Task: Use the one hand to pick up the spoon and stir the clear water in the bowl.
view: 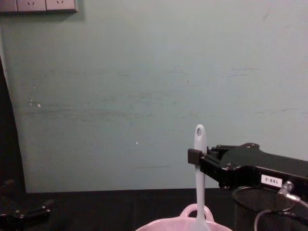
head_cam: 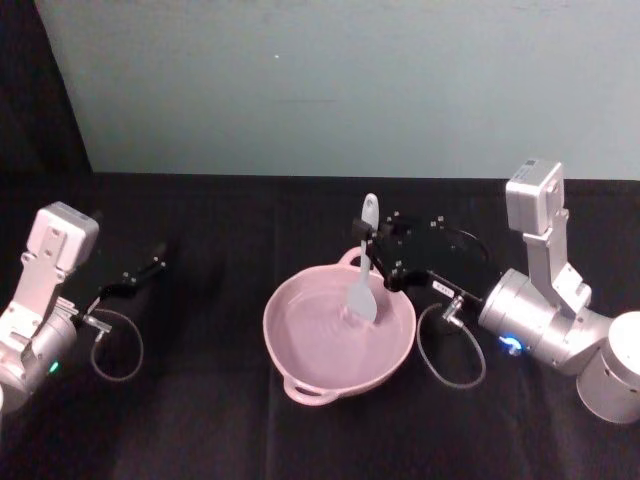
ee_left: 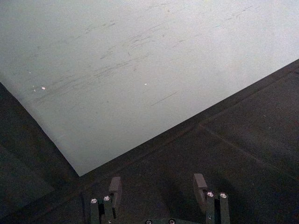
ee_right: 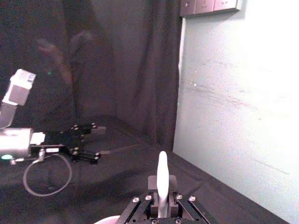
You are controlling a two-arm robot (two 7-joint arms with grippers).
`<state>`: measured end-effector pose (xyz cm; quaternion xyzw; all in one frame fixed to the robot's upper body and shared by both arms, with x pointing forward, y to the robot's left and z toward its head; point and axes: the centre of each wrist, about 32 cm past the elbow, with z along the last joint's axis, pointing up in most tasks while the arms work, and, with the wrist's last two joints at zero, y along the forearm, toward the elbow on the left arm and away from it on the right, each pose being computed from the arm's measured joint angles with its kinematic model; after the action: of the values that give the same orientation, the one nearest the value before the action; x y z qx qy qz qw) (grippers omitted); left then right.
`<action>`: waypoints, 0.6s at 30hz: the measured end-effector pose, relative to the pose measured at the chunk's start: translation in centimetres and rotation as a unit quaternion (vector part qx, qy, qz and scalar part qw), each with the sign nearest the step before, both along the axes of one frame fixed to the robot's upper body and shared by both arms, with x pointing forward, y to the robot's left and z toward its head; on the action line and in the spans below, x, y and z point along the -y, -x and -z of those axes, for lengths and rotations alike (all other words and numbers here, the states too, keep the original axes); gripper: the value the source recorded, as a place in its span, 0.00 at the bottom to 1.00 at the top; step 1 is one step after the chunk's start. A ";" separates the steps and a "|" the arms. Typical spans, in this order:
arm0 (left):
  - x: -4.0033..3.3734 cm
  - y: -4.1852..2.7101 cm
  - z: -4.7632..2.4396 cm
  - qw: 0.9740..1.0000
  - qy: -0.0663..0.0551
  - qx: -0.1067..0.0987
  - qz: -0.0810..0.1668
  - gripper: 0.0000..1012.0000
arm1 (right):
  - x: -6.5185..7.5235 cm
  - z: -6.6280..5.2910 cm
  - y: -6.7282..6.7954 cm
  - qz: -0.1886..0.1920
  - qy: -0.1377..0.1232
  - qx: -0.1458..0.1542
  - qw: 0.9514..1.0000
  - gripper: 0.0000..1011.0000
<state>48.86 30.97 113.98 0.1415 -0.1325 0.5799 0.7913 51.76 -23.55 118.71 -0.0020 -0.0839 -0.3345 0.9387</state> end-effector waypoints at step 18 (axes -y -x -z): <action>0.00 0.00 0.00 1.000 0.000 0.000 0.000 0.99 | -3.6 0.2 2.0 -0.065 -0.006 -0.005 0.998 0.12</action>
<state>48.86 30.97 113.98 0.1415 -0.1325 0.5799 0.7913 49.73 -19.97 118.50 0.0075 -0.0774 -0.2728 0.9589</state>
